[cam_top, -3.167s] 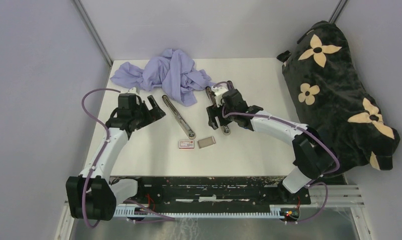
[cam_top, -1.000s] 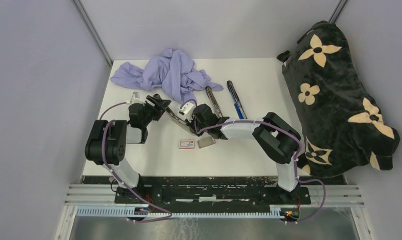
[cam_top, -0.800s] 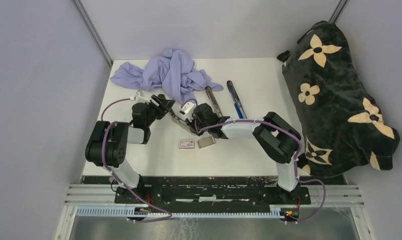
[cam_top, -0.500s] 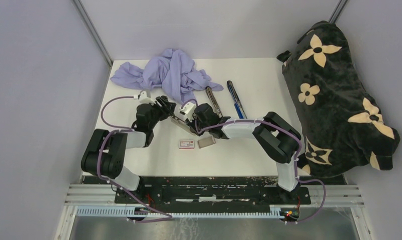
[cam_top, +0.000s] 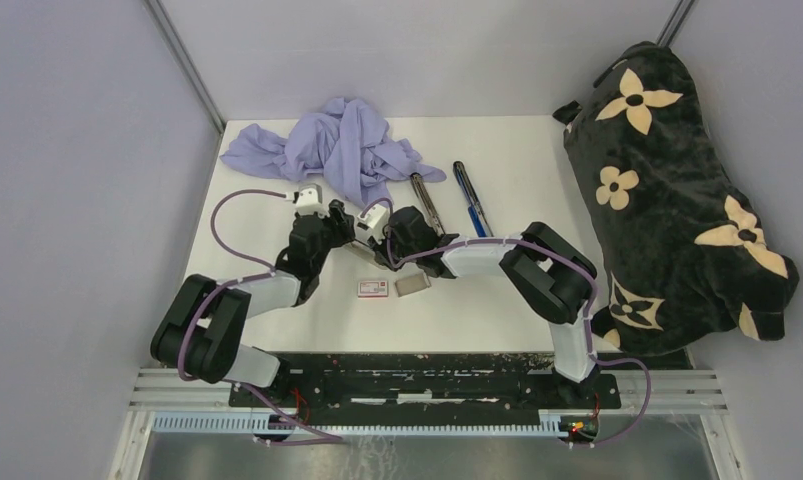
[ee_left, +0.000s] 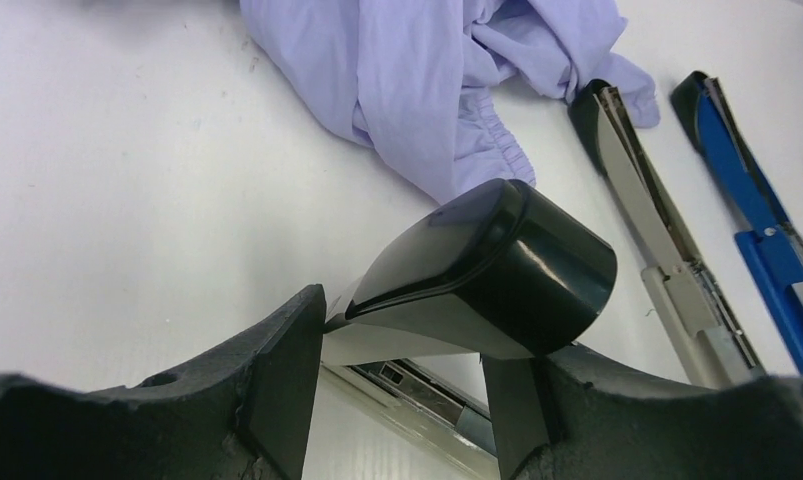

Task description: Load the staples into the stapler

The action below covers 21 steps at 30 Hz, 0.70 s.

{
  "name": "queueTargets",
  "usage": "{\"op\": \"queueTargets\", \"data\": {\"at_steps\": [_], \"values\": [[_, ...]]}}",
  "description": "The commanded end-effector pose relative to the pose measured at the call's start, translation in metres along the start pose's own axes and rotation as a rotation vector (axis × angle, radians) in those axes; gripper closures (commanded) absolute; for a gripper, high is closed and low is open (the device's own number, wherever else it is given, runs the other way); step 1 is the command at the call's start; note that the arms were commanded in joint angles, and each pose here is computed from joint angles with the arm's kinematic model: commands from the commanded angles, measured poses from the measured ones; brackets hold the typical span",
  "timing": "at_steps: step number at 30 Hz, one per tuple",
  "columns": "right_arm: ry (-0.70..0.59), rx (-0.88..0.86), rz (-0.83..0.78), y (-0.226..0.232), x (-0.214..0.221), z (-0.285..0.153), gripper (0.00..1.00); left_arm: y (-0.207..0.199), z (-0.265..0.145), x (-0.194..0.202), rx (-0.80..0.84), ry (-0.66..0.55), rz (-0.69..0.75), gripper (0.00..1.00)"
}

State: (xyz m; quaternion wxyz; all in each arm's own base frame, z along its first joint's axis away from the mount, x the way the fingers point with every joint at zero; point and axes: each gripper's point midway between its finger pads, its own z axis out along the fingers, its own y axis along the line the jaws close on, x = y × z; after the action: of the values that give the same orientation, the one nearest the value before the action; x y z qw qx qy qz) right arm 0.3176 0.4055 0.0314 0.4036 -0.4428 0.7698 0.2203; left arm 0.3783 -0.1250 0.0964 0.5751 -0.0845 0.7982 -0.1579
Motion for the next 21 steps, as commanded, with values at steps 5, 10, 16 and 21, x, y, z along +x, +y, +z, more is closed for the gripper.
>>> {"op": "queueTargets", "data": {"at_steps": [5, 10, 16, 21], "values": [[-0.085, -0.035, -0.031, 0.004, -0.021, 0.015, 0.99, -0.010, -0.006, -0.005, -0.020, -0.042, 0.084, 0.37], [-0.097, -0.041, -0.032, 0.005, -0.025, 0.018, 0.99, -0.013, -0.005, -0.005, -0.036, -0.049, 0.113, 0.36], [-0.119, -0.063, -0.026, 0.009, -0.031, 0.024, 0.99, -0.020, -0.006, 0.000, -0.048, -0.046, 0.158, 0.34], [-0.137, -0.074, -0.009, 0.010, -0.033, 0.030, 0.99, -0.019, -0.006, 0.009, -0.070, -0.030, 0.191, 0.33]]}}
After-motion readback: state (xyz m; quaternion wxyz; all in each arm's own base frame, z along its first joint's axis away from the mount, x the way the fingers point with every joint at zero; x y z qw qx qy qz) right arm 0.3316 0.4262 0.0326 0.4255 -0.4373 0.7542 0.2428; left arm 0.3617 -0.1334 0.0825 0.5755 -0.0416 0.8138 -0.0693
